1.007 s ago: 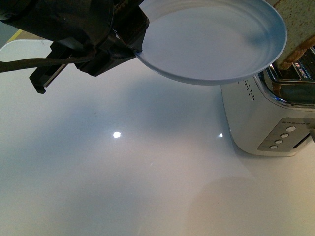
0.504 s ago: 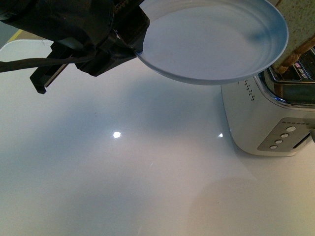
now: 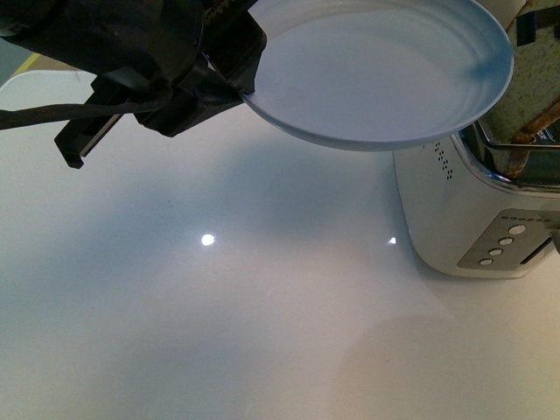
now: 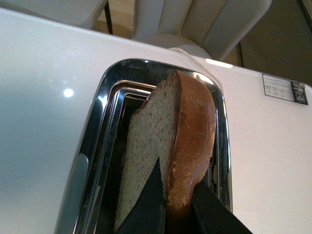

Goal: Left arm holds plate, right arm toasts bread

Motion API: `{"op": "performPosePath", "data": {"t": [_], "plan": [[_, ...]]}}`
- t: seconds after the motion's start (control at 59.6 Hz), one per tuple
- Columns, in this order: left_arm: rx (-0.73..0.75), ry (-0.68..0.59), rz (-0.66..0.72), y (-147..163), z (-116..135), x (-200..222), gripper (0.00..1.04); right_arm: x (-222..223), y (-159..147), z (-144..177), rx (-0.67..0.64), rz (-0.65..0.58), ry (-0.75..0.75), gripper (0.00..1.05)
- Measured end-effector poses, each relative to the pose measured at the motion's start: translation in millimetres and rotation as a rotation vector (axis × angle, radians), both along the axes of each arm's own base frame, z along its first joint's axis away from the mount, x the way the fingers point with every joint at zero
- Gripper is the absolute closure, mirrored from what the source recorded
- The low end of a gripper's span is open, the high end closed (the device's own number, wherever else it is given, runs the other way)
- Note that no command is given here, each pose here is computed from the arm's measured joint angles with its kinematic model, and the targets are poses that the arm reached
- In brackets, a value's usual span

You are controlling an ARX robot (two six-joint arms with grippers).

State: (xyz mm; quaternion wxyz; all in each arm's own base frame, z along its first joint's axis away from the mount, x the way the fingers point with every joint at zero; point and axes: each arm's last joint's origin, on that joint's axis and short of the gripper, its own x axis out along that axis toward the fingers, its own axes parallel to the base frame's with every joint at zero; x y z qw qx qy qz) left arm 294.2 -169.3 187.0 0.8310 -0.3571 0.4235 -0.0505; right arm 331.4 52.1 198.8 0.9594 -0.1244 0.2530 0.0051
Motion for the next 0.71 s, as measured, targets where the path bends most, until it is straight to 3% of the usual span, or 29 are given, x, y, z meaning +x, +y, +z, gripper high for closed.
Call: {"op": "performPosePath", "data": {"t": [0.453, 0.537, 0.705], "plan": [[0.0, 0.0, 0.0, 0, 0, 0, 1.02, 4, 7, -18, -0.004, 0.052, 0.043, 1.01], [-0.001, -0.001, 0.0, 0, 0, 0, 1.02, 2, 7, -21, -0.007, 0.043, 0.042, 0.84], [-0.002, -0.001, -0.002, 0, 0, 0, 1.02, -1, 6, -27, 0.009, 0.023, 0.045, 0.61]]}}
